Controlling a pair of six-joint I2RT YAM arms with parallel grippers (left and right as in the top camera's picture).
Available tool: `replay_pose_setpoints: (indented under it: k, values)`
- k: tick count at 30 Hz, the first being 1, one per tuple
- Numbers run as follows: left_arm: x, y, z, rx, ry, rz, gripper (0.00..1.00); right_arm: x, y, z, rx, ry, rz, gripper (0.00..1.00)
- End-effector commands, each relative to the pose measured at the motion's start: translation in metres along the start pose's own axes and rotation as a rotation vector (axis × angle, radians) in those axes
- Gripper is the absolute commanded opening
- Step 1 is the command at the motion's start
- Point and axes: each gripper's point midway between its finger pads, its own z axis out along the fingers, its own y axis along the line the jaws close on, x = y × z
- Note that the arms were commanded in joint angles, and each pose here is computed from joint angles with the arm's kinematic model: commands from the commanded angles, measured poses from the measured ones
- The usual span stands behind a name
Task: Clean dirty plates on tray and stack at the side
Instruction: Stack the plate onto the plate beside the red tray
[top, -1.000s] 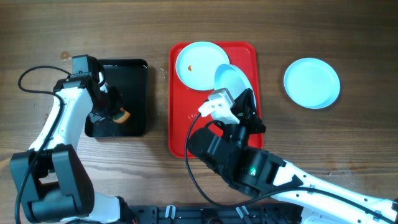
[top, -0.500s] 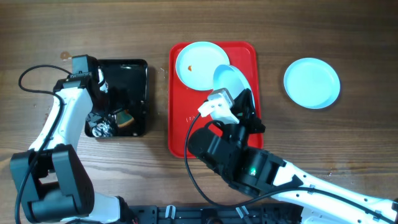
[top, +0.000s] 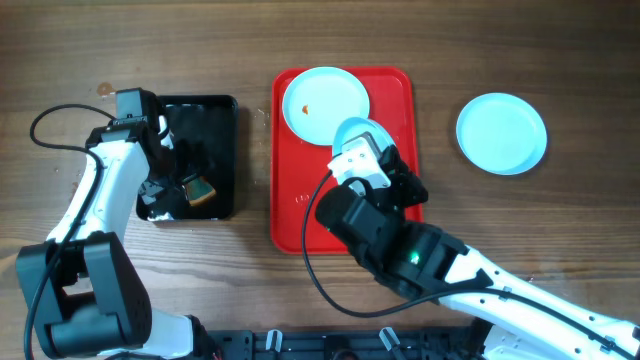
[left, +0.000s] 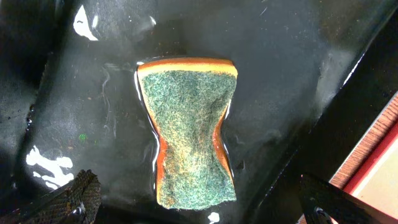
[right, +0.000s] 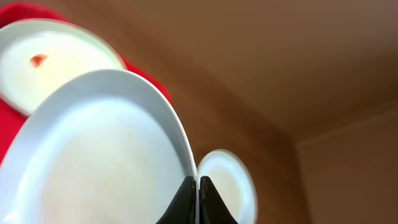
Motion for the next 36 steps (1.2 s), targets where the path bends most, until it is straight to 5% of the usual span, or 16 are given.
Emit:
replay_pose_setpoints:
  k: [1,29,36]
  values:
    - [-0.001,-0.002,-0.006,0.015,-0.018,0.007,1.0,0.002,0.002,0.006,-0.08,0.031,0.143,0.04]
    - [-0.001,-0.002,-0.006,0.015,-0.018,0.007,1.0,-0.03,-0.033,0.026,0.035,-0.057,-0.087,0.05]
    - [-0.001,-0.002,-0.006,0.015,-0.018,0.007,1.0,-0.001,-0.053,0.046,0.07,0.043,0.261,0.04]
